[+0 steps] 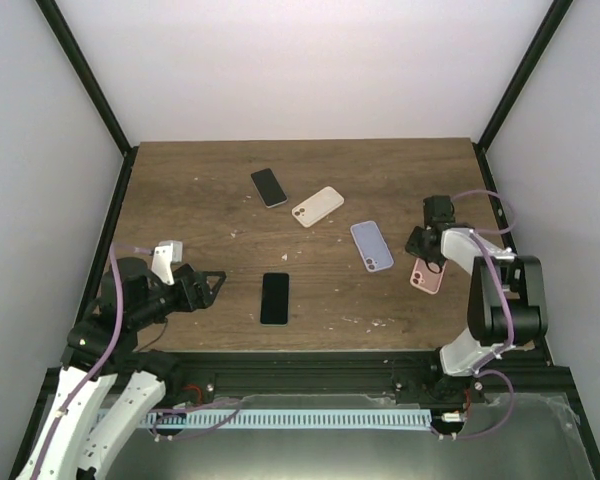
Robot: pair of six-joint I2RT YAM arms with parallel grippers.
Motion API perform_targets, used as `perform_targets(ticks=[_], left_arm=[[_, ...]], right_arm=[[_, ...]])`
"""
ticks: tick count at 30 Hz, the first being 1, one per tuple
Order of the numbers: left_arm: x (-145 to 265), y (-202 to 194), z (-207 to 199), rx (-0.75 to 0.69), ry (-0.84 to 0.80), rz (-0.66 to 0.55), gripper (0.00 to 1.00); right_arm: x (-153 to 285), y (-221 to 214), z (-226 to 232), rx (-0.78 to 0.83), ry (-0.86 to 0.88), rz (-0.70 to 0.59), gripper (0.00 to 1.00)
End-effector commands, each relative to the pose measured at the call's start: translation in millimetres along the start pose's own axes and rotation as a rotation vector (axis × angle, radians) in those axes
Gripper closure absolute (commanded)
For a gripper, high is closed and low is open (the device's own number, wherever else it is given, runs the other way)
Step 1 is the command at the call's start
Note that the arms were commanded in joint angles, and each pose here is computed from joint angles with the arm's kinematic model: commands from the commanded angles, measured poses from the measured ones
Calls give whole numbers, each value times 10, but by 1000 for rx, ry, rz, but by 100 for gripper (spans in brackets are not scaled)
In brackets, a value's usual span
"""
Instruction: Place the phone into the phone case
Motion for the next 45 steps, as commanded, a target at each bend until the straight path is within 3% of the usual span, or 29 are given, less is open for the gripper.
perform_targets(ticks=[1, 7, 10, 18, 28, 33, 37, 45], left_arm=[[-3, -13, 59, 19, 31, -4, 7], [-3, -33, 131, 51, 78, 6, 6], [-6, -35, 155, 62, 94, 10, 1], [12, 2, 34, 19, 24, 6, 0], [246, 144, -9, -58, 26, -160, 0], [239, 126, 28, -51, 43, -163, 0], [199, 121, 40, -47, 44, -157, 0], [202, 121, 44, -43, 46, -158, 0]], right_arm=[[300, 16, 75, 5, 90, -11, 99], [690, -211, 307, 72, 223, -2, 99], [898, -463, 544, 132, 330, 22, 99], [1189, -1195, 1005, 226, 479, 149, 99], [1015, -1997, 1445, 421, 454, 250, 99], [883, -2261, 1523, 462, 414, 283, 98], [872, -2385, 1586, 454, 416, 310, 86], [1109, -2591, 1835, 405, 419, 322, 43]])
Point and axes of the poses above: each gripper's point midway between its finger pads, its own x axis back along the fingers, its own z axis along the line the jaws close on, y = z × x, the point moved 2 cm from there along x, back along the fingers, and after that the axes turned 12 degrees about -x, right-handed, at the moved point
